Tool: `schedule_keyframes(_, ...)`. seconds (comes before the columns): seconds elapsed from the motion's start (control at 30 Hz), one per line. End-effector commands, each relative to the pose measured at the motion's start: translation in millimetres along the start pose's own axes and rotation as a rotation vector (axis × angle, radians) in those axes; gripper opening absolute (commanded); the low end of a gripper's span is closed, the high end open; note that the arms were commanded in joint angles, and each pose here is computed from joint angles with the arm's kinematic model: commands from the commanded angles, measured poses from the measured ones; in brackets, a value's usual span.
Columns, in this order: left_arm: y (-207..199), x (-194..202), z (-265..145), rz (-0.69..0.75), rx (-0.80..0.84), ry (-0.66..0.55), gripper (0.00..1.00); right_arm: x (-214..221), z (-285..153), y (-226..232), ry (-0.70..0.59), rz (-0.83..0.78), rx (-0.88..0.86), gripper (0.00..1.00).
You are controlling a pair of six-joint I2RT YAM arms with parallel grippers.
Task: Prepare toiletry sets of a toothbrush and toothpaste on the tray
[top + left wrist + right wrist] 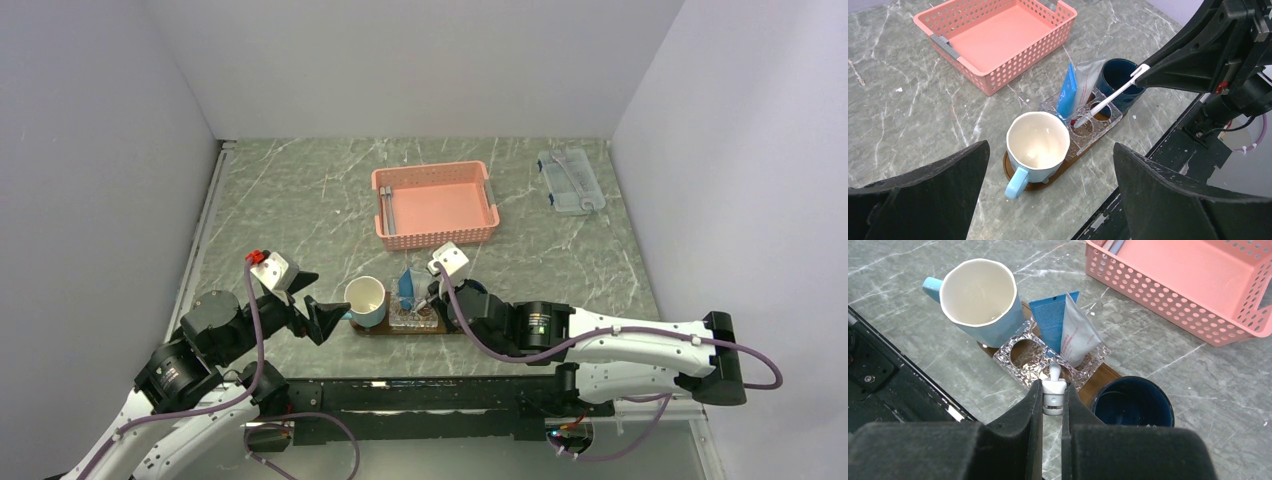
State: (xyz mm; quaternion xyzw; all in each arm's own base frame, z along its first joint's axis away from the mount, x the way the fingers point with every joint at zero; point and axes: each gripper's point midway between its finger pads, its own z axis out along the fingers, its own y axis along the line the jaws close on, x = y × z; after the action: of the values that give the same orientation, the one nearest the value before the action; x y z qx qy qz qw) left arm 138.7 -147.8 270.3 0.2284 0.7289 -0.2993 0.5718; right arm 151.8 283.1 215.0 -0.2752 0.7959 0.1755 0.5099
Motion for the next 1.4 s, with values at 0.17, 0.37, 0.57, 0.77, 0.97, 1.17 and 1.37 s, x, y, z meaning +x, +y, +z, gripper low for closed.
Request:
schedule_keyframes(0.17,1.4,-1.7,-0.8,-0.004,-0.009,-0.016,0.99,-3.9,1.5,1.5,-0.063,0.052,0.022,0.00)
schedule_keyframes(0.37,1.2,-1.7,-1.1,-0.004,-0.008,-0.017,0.99,1.2,2.7,1.4,-0.074,0.055,0.040,0.00)
schedule_keyframes(0.57,1.2,-1.2,-0.8,-0.003,-0.007,-0.015,0.99,-1.9,-0.8,-0.1,-0.088,0.039,0.067,0.00)
schedule_keyframes(0.77,1.0,-0.5,0.1,-0.003,-0.006,-0.009,0.99,-3.1,-2.9,2.0,-0.092,0.016,0.080,0.14)
schedule_keyframes(0.97,1.1,-1.0,-0.1,-0.004,-0.007,-0.011,0.99,-4.1,-5.2,6.1,-0.092,0.000,0.078,0.22)
schedule_keyframes(1.17,0.9,-1.3,-0.2,-0.003,-0.006,-0.013,0.99,-5.8,-8.7,9.3,-0.098,0.000,0.071,0.25)
schedule_keyframes(1.37,0.9,-2.2,-0.9,-0.003,-0.006,-0.016,0.99,-4.4,-9.2,12.1,-0.097,0.002,0.070,0.25)
